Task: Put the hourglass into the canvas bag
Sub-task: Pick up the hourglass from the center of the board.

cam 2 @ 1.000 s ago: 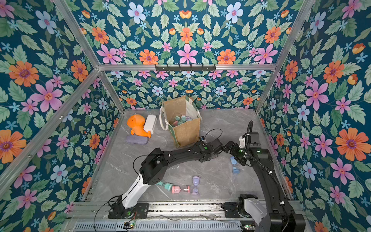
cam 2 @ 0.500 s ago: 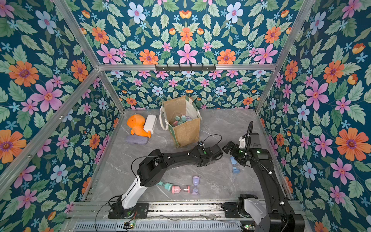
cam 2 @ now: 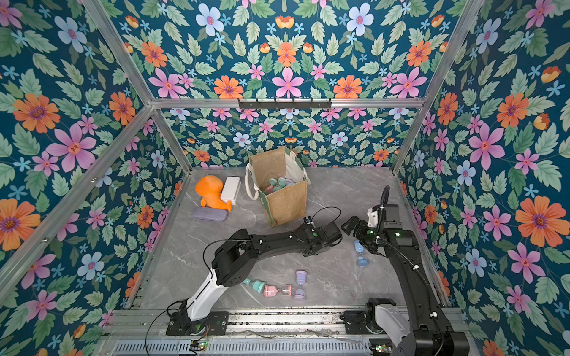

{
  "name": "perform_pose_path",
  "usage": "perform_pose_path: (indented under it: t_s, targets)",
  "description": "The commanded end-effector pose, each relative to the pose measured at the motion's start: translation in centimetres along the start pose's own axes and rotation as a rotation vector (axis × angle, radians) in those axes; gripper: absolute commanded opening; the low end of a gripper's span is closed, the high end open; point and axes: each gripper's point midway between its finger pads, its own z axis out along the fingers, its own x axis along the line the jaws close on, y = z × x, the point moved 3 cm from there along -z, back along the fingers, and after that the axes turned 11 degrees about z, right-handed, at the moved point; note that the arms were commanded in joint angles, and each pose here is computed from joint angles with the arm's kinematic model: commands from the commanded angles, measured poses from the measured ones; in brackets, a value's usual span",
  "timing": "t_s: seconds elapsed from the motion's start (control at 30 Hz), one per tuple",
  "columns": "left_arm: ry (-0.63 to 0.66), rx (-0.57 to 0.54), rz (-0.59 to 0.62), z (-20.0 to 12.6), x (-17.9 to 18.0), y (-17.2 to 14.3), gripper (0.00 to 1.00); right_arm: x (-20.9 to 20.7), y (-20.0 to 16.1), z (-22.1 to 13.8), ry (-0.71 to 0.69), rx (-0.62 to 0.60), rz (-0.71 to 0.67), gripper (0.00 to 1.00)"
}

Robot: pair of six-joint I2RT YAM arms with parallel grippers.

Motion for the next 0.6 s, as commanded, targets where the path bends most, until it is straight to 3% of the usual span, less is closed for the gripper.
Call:
perform_pose_path:
  t_s: [0.0,0.27,0.57]
  targets:
    - [-0.004,-0.018,-0.023,-0.5,0.3,0.5,0.44,0.4,-0.1,-0.3,0.015,0.004,0.004,0.99]
    - [-0.062,-0.101,-0.050,-3.2,0.5,2.5,0.41,1.2,-0.1,-0.8,0.045,0.009,-0.009,0.99]
    - [-0.121,-0.262,-0.007,-9.7,0.6,6.9,0.39,3.4,-0.5,-2.2,0.095,0.023,-0.053,0.99]
